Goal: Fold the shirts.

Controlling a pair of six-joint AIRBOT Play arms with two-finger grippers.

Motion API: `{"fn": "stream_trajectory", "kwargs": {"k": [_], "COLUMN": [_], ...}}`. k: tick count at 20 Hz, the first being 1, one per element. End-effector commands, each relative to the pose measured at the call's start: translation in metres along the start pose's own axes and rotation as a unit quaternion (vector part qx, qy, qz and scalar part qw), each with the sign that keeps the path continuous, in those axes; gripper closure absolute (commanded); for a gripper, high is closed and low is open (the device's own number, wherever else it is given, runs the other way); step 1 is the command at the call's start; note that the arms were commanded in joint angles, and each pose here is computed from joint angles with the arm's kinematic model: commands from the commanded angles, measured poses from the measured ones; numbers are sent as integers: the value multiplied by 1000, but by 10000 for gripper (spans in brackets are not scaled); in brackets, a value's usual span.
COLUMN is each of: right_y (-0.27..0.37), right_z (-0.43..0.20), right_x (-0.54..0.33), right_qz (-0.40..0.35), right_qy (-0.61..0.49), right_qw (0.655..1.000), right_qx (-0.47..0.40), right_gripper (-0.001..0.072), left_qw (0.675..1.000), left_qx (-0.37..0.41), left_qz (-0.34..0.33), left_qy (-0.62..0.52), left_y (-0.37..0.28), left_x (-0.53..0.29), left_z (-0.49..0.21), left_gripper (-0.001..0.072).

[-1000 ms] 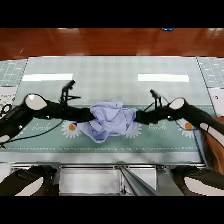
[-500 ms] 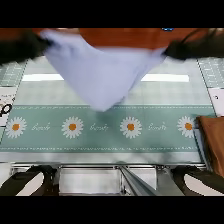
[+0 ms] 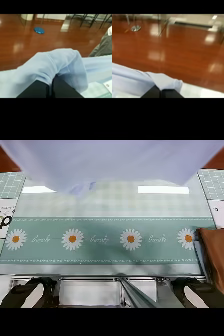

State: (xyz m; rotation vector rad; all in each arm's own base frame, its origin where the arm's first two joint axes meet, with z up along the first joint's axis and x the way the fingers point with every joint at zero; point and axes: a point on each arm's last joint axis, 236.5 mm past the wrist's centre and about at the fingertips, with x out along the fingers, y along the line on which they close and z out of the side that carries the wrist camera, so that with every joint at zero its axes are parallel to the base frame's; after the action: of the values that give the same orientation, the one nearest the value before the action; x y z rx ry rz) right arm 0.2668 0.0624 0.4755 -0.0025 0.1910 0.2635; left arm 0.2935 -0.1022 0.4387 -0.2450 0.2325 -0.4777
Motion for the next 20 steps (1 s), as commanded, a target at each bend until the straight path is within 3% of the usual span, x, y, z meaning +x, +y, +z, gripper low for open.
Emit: {"fn": "stream_trajectory", "kwargs": {"k": [1,5,10,15,20], "right_y": [-4,4,20,5,-53], "right_z": [12,1,-58,-146,-219], "right_x": [-69,-83,-47,45,172], "right_qz": [-44,-35,19,31,-24], "right_qy": [-46,-31,89,200,278], "right_qw": [998,999,996,978,959], "right_qx": [-22,-23,2,48,46], "right_gripper": [686,686,686,686,687], "left_qw": [998,995,999,990,978], "left_qx": [53,78,26,-69,-147], "left_qz": [23,6,-29,-27,8], "left_qy": [-25,-69,7,120,149], "left_y": [-28,-65,-61,15,106], "left_x": [-56,-98,-73,29,172], "left_z": [3,8,-33,-101,-148], "left_gripper": [688,687,687,687,687]}}
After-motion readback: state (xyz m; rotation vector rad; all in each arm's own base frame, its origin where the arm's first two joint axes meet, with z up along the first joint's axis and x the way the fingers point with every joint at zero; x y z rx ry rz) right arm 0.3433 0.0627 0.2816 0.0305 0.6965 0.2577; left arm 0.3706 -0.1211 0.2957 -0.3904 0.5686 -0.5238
